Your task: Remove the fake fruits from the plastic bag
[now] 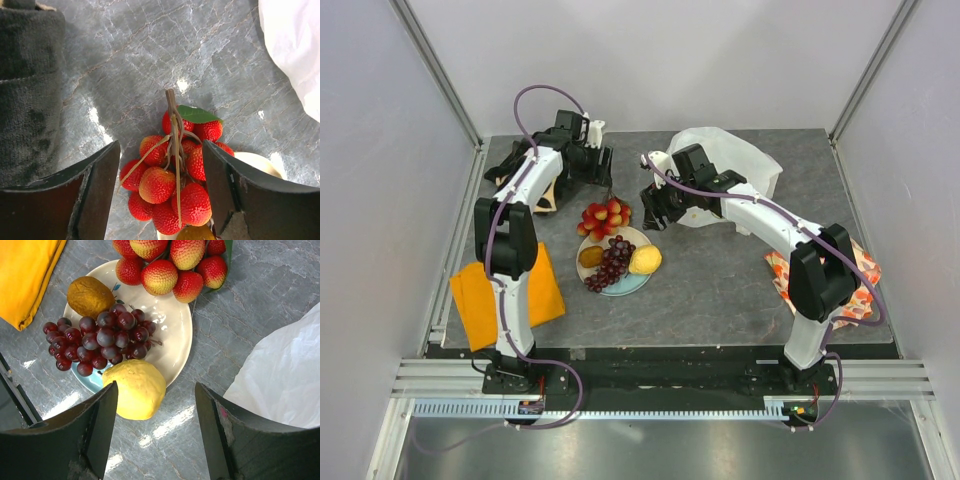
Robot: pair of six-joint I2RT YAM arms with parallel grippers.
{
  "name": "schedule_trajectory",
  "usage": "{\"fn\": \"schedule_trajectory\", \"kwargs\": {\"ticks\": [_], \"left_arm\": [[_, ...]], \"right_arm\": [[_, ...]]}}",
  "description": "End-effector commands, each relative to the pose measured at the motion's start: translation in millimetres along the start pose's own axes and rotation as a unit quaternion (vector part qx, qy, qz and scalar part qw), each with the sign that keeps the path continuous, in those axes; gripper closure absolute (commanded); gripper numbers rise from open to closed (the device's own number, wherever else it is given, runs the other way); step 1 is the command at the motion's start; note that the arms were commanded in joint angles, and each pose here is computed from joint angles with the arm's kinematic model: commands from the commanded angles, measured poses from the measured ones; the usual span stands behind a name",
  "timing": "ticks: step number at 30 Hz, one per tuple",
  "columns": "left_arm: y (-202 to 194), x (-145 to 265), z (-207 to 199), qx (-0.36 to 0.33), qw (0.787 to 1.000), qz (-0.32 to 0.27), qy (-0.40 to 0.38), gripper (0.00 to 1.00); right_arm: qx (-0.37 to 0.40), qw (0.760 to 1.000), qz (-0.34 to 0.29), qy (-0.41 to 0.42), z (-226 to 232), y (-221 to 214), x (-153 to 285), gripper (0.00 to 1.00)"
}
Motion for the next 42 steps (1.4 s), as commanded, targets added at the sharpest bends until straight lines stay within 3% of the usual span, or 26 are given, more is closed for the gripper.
{"fn": "schedule_trajectory", "kwargs": {"ticks": [1, 10, 12, 13, 14, 17, 23, 29, 42], "left_arm": [[10, 22, -4, -0.027, 1.0, -0.014, 0.007, 0.35], [11, 26, -13, -0.062, 0.998, -0.01, -0.008, 0.76], [9, 24, -14, -0.064, 0.998, -0.005, -0.008, 0.79], [9, 25, -14, -0.064, 0.998, -0.003, -0.006, 0.97], [9, 25, -15, -0.066, 0.998, -0.002, -0.007, 0.98], [16, 37, -21, -0.066, 0.997, -0.019, -0.017, 0.98], [43, 100, -42, -0.077, 0.992, -0.096, -0.023, 0.98], [44, 147, -62, -0.095, 0.985, -0.139, -0.048, 0.98], [24, 174, -90, -0.106, 0.979, -0.142, -0.1, 0.98]], "right_arm": [[0.004, 0.999, -0.031, 0.008, 2, 14, 9, 0.29], [-0.006, 0.999, -0.033, 0.012, -2, 19, 4, 0.29], [-0.005, 0.999, -0.033, 0.011, -2, 20, 5, 0.28], [-0.004, 0.999, -0.033, 0.009, -3, 19, 5, 0.29], [-0.003, 0.999, -0.032, 0.008, -4, 18, 5, 0.28], [0.003, 1.0, -0.028, 0.008, -4, 14, 5, 0.29], [0.006, 1.0, -0.019, 0.009, -5, 6, 3, 0.29], [0.003, 1.0, -0.014, 0.01, -7, 5, -3, 0.29], [-0.005, 1.0, -0.003, 0.011, -13, 6, -15, 0.29]]}}
Point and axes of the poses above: each gripper's point midway between its finger pads, its own x axis back along the fingers, its own z axis along the line the jaws close on, y = z × x, the point moved 7 cm from there along x, back along the fingers, and after that the axes turned 3 degrees about -x, right-handed, at the moved point
